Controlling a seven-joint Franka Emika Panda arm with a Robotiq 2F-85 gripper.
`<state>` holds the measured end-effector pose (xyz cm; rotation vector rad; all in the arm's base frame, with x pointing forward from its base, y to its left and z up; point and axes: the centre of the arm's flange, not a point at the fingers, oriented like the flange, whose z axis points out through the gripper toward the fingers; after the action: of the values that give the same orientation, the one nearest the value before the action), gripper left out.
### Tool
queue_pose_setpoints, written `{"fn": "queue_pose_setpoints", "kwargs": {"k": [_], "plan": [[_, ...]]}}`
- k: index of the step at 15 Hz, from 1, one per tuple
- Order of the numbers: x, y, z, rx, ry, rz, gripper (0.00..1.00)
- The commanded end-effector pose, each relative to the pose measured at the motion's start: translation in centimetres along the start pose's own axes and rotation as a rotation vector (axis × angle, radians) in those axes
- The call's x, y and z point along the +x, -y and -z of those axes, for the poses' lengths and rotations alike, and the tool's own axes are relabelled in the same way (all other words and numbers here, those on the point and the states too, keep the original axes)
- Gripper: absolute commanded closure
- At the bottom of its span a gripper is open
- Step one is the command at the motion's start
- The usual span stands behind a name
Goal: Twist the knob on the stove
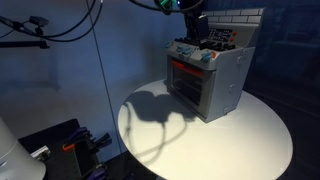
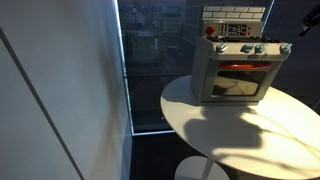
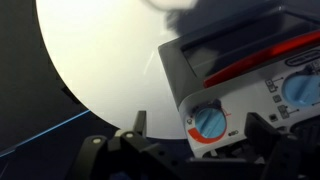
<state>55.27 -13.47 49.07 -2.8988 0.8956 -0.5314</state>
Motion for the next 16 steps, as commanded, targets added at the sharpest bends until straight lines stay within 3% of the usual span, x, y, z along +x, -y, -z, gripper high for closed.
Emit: {"fn": "queue_pose_setpoints", "kwargs": {"k": [1, 8, 16], "plan": [[1.4, 0.7, -0.7, -0.017, -0.033, -0.054, 0.0], [0.5, 0.5, -0.6, -0.009, -0.026, -0.018, 0.0], [1.1, 0.8, -1.8, 0.038, -0.044, -0.082, 0.0]]}}
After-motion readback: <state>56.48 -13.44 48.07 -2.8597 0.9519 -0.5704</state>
